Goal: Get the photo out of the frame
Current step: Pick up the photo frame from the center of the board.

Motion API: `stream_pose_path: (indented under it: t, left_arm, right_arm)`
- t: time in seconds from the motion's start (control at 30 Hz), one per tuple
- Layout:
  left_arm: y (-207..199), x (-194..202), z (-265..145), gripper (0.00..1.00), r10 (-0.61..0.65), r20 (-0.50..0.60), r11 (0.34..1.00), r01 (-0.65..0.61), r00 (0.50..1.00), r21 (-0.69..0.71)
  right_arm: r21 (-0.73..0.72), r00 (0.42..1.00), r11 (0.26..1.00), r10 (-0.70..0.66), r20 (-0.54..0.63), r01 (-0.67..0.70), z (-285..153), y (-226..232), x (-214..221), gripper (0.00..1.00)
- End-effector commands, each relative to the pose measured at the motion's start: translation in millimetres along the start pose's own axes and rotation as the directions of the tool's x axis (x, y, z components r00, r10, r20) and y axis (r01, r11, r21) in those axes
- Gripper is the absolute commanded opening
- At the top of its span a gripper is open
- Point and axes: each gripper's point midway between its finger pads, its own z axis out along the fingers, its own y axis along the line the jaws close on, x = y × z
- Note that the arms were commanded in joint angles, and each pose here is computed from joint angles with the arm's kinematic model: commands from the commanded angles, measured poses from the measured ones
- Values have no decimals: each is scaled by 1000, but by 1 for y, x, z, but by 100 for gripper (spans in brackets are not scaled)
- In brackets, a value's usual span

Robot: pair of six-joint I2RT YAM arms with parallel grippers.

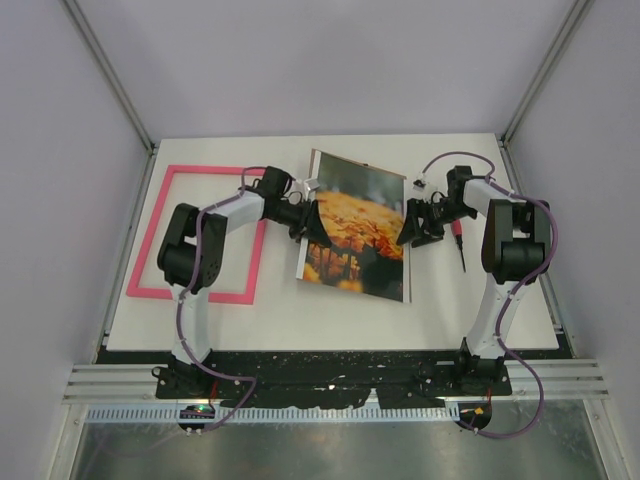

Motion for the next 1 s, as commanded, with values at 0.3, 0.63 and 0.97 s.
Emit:
stream_pose_path:
  t: [0.3, 0.63, 0.97]
  left_arm:
    - [-15, 1, -47, 19, 125, 16, 992, -125, 992, -17]
    - [-20, 0, -69, 20, 137, 47, 991, -137, 989, 2]
    - [-24, -1, -73, 21, 147, 63, 989, -147, 987, -8]
  right_arm:
    - [127, 998, 990, -57, 3, 57, -4, -16, 2, 69]
    - [87, 999, 995, -48, 8, 47, 0, -8, 4, 69]
    - [84, 999, 995, -51, -3, 52, 4, -7, 7, 69]
